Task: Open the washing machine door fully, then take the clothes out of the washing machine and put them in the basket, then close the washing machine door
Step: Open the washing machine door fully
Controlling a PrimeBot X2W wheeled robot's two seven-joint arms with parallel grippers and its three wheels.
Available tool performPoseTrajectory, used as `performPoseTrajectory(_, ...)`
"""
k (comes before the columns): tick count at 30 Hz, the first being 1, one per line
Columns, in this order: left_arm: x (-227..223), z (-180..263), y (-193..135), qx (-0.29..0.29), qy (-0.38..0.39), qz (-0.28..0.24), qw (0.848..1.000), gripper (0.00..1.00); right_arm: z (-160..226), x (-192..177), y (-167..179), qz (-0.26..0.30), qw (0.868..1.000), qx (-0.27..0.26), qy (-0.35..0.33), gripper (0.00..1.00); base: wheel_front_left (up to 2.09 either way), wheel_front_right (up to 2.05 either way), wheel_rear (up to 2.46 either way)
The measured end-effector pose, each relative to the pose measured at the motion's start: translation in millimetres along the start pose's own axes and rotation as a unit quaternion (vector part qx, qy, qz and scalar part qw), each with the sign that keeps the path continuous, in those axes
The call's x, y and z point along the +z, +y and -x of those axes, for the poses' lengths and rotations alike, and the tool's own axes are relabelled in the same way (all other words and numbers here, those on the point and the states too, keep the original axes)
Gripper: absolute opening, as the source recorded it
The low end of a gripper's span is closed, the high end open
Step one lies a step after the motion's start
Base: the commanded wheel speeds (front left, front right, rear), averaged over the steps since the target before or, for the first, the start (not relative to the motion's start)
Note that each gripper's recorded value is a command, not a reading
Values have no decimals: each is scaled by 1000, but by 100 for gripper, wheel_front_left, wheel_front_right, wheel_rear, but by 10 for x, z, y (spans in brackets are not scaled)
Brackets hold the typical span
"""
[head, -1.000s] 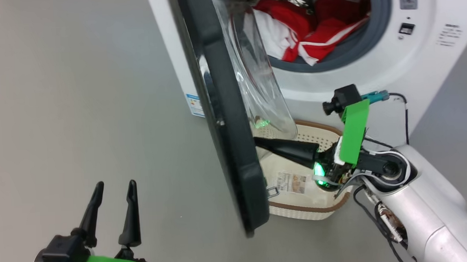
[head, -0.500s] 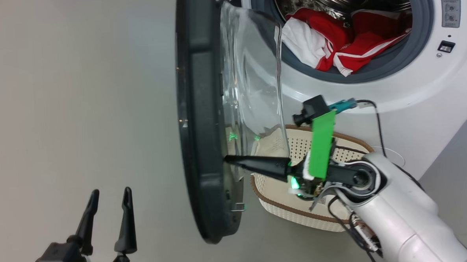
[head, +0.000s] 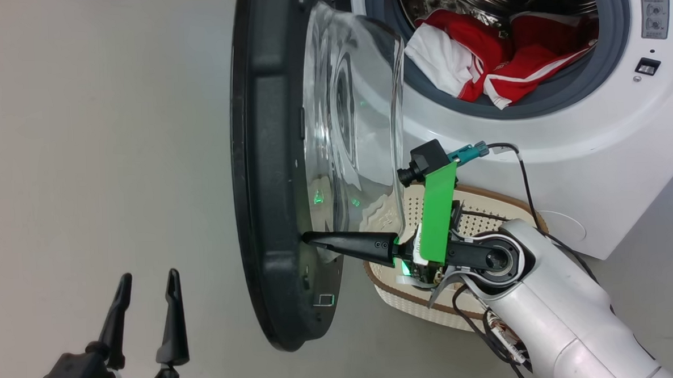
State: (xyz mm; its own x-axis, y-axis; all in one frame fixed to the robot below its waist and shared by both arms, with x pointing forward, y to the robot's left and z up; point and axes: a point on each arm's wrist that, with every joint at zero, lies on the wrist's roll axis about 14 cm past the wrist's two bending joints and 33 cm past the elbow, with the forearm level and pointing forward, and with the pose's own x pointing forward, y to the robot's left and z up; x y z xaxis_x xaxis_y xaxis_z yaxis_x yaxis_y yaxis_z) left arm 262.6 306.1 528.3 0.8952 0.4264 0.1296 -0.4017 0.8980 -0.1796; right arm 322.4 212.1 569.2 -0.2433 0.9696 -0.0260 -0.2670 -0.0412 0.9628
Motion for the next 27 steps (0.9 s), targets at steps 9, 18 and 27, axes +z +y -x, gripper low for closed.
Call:
performPoseTrajectory(9,1,0,-15,-3,-1,2,1000,100,6,31,59,4,1000,6,-9,0,0,0,0)
performPoseTrajectory(18,11,10,4,-2,-4,3,1000,100,121,80,149,30,999,7,-35,0,0,0,0)
performPoseTrajectory(27,50,-14,14,-4,-12,2,1000,100,398,185,298,101,990,-5,-98,100,0,0,0)
